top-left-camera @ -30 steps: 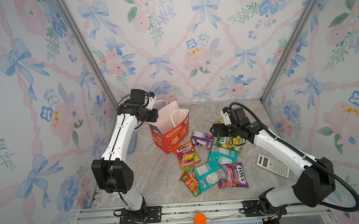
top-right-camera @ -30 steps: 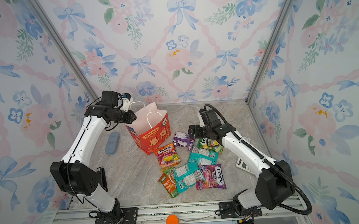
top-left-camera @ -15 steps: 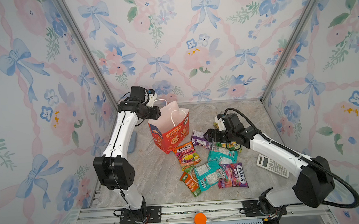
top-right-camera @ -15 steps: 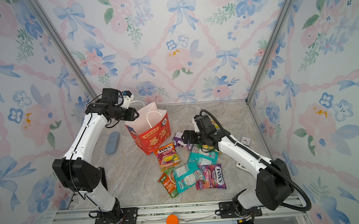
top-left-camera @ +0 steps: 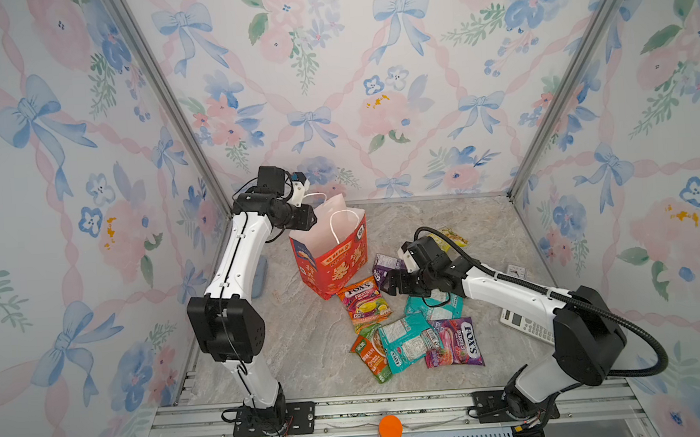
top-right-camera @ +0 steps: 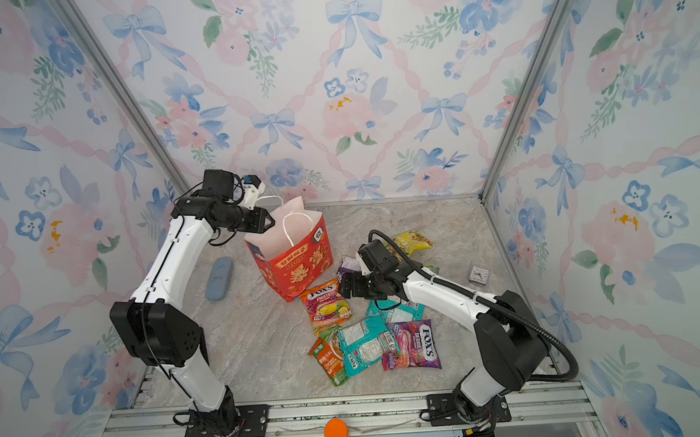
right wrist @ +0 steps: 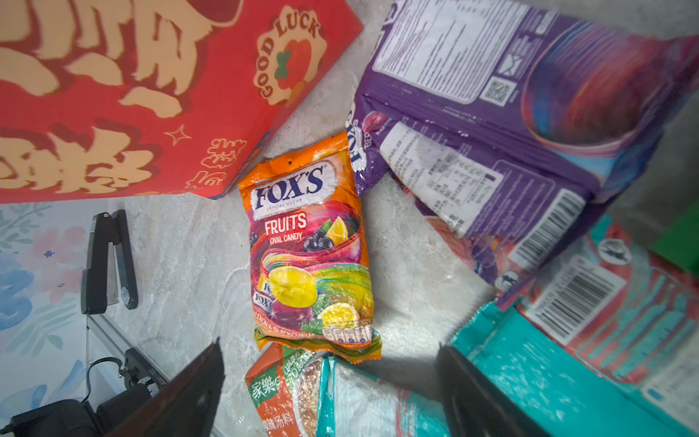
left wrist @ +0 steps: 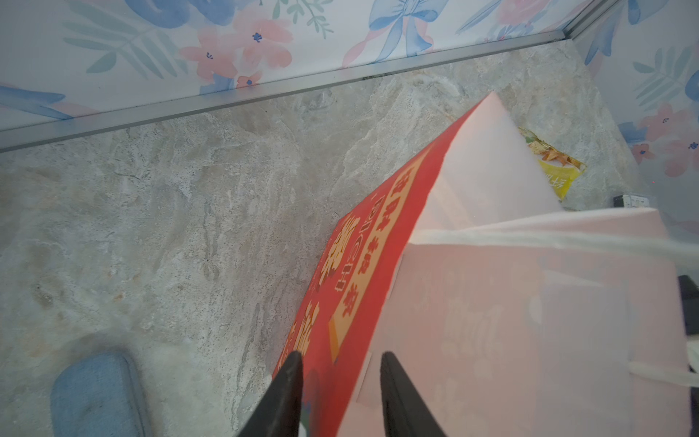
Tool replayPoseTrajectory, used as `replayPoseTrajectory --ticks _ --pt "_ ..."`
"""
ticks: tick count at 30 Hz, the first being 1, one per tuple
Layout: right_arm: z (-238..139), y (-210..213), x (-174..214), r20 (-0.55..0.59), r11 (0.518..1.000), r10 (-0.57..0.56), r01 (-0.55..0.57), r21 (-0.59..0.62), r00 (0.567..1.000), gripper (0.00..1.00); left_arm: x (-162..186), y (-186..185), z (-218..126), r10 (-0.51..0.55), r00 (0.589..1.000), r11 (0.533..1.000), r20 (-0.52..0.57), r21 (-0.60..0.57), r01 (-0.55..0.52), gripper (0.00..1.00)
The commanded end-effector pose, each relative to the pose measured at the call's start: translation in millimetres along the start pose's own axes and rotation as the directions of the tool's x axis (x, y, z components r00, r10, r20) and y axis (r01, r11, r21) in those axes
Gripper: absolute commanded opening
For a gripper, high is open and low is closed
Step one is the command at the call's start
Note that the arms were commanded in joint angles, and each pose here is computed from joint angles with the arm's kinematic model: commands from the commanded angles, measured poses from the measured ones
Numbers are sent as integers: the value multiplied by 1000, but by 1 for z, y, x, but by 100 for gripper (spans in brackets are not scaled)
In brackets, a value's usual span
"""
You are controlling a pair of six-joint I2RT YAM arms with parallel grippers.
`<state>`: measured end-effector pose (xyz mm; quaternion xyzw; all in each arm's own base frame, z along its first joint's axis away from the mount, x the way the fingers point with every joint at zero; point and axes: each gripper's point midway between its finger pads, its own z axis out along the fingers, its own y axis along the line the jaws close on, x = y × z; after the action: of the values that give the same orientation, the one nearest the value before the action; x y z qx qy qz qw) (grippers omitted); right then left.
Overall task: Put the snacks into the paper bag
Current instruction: 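Grip the bag rim with the left gripper while the right lowers onto orange packet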
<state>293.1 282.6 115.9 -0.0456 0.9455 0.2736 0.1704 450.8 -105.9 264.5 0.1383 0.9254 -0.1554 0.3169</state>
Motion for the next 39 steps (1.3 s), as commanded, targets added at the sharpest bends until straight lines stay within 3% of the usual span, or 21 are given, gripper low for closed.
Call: replayPoseTrajectory --ticks 1,6,10,28,39 --pt "7 12 0 -16 1000 -2 1 -22 1000 87 -2 -1 1 12 1000 1000 -3 7 -12 27" --pt "19 14 7 -42 1000 -6 5 -10 999 84 -1 0 1 4 1000 1000 -5 -2 -4 8" --pt "39 5 14 -78 1000 2 0 23 997 83 1 -3 -2 -5 1000 1000 -2 17 5 1" --pt "80 -8 14 -110 994 -29 40 101 993 74 16 -7 5 -35 999 997 -38 68 37 0" --pt "90 -4 17 -87 997 16 -9 82 996 59 18 -4 5 -56 998 995 -39 82 59 0"
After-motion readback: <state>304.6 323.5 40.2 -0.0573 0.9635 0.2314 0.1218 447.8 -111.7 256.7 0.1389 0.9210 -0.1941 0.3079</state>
